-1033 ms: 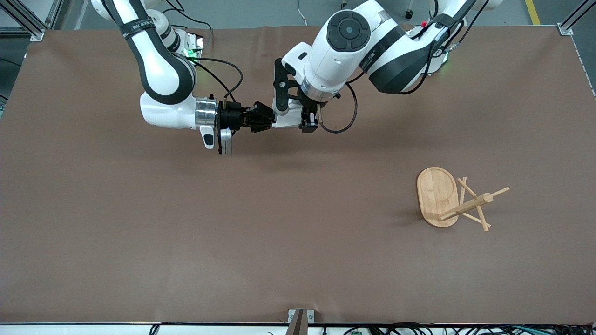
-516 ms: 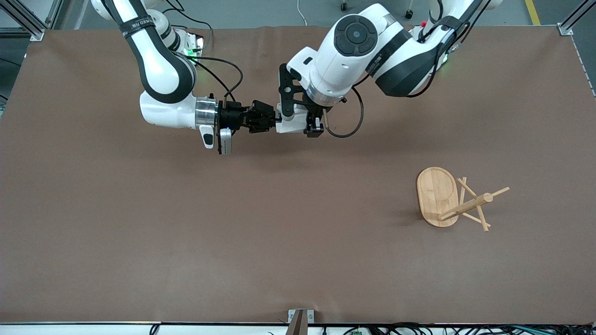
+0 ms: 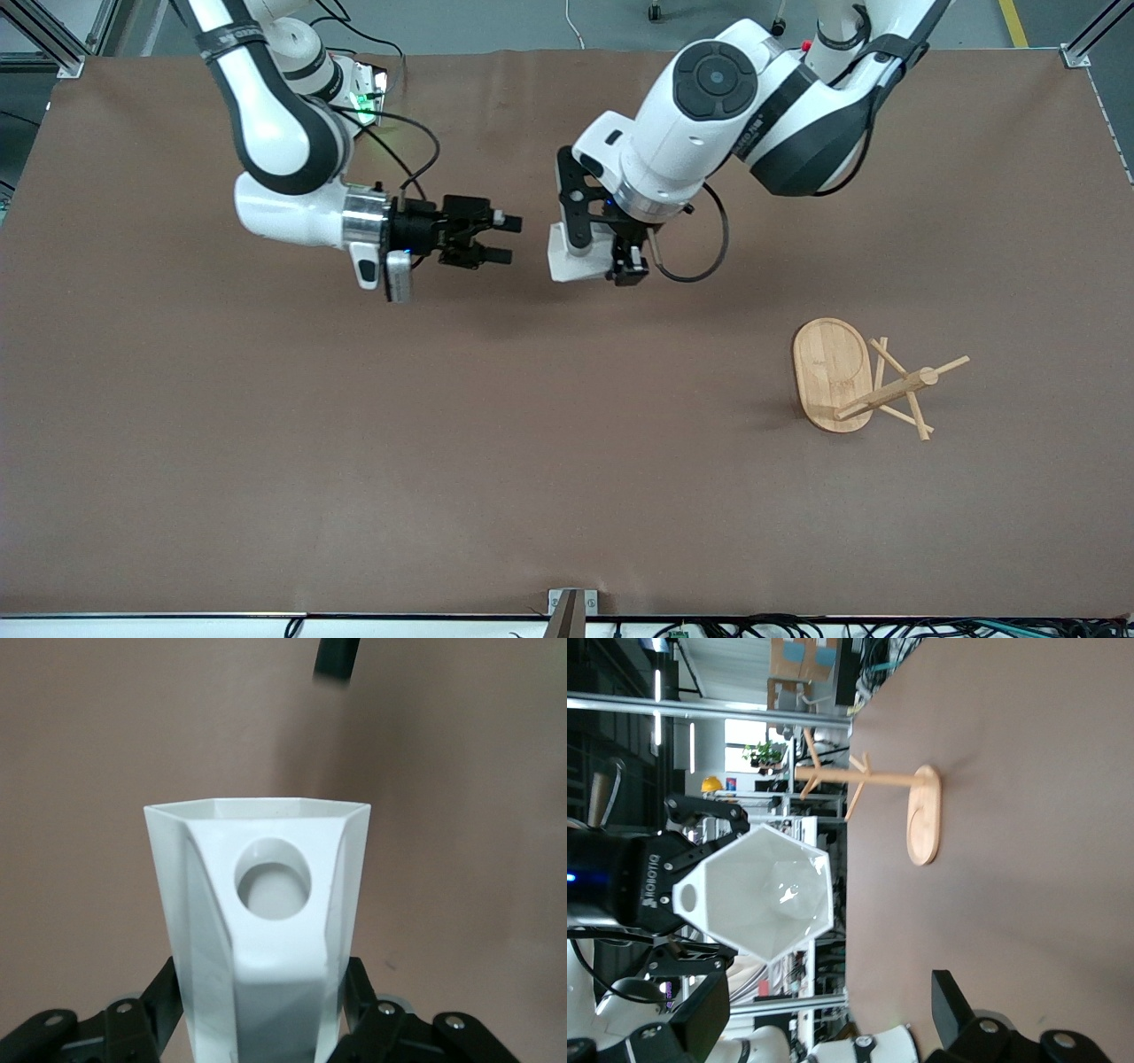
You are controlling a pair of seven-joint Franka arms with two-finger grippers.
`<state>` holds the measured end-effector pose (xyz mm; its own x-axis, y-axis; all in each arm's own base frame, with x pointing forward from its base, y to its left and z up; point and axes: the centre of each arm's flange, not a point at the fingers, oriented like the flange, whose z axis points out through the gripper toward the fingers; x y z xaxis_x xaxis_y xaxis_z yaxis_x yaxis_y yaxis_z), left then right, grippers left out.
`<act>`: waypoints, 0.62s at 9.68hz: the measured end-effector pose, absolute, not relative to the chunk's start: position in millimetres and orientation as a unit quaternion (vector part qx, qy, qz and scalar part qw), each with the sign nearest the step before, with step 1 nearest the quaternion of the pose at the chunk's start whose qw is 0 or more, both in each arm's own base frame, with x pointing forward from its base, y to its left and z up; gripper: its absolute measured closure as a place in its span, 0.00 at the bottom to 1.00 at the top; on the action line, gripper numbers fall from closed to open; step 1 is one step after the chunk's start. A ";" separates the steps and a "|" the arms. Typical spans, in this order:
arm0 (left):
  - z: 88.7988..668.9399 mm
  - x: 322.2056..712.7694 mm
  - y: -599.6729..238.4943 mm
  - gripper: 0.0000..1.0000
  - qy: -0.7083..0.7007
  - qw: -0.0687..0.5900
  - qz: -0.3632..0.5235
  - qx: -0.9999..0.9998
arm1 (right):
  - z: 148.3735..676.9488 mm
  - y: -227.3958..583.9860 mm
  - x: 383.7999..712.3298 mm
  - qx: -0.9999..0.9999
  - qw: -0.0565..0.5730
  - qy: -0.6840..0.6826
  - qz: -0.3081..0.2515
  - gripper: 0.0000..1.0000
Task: Hang cup on rack
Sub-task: 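Open the right gripper and carry the cup toward the wooden rack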
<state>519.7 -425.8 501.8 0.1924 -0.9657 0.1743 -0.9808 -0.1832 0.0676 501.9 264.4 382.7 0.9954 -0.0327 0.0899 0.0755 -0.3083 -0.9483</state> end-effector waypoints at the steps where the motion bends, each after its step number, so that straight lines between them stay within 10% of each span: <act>1: 502.2 524.5 -420.1 0.25 -0.608 0.076 0.045 0.789 | 394.9 230.6 523.1 -0.829 0.557 -0.020 -0.055 0.00; 6: 530.5 561.9 -360.0 0.25 -0.395 0.066 0.061 0.914 | 444.0 73.0 581.8 -0.941 0.335 -0.007 -0.056 0.00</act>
<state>561.9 -360.0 530.5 0.6809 -0.7138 0.1637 -0.7300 -0.6795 0.0733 581.8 73.0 444.0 0.9937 -0.0246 0.1091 0.0499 -0.7757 -0.6291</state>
